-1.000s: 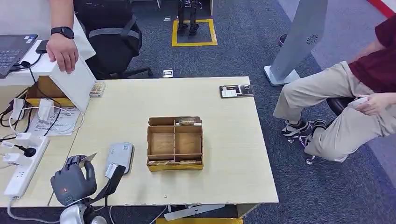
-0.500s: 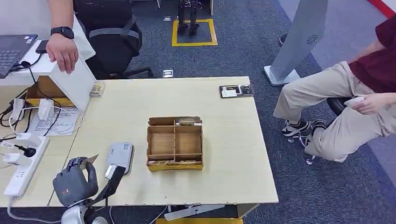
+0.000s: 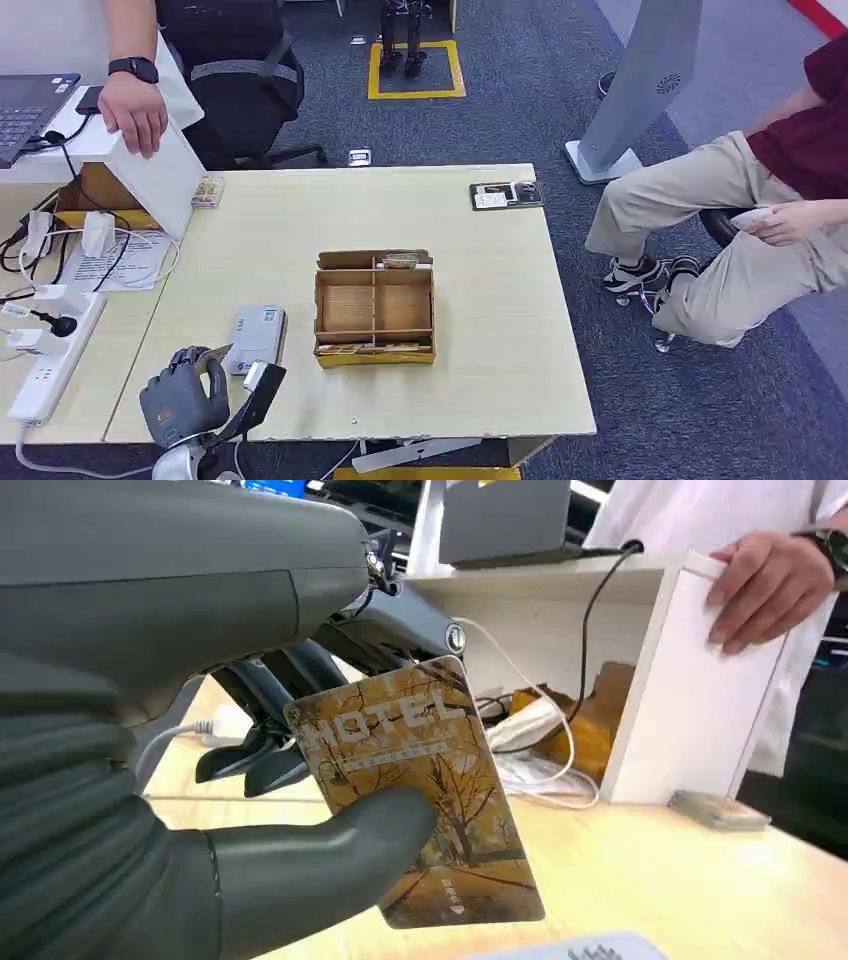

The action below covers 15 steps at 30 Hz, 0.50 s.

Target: Pass the card to the sensor for recognition and then transmit it.

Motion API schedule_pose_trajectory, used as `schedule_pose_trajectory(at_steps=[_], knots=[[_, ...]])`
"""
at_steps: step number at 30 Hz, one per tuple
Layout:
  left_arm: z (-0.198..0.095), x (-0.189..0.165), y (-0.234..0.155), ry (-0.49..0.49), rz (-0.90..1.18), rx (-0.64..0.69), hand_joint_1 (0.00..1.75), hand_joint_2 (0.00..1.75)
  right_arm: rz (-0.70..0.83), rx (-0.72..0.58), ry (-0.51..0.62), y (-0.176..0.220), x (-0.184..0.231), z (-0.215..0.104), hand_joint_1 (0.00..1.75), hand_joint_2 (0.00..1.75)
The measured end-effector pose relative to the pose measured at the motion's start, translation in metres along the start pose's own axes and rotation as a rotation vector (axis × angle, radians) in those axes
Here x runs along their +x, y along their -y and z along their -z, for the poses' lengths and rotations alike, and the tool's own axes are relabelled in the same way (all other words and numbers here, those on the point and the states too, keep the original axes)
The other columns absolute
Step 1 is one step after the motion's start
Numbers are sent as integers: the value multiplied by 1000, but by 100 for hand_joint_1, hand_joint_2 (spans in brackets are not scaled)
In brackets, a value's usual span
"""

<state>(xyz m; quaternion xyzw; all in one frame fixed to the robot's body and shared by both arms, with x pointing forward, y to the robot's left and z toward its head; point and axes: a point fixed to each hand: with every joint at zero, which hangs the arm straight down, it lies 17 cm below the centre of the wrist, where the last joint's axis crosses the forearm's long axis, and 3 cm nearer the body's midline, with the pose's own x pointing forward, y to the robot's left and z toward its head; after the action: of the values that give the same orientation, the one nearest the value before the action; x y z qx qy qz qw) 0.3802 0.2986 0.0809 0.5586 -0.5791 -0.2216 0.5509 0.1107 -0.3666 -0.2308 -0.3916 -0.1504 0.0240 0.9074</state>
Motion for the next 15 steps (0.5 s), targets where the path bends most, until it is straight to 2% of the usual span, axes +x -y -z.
schedule_pose_trajectory(at_steps=[15], knots=[[-10,5,28,0,2,-75,175,175,5,-1,-3,0,-1,0,0,175]])
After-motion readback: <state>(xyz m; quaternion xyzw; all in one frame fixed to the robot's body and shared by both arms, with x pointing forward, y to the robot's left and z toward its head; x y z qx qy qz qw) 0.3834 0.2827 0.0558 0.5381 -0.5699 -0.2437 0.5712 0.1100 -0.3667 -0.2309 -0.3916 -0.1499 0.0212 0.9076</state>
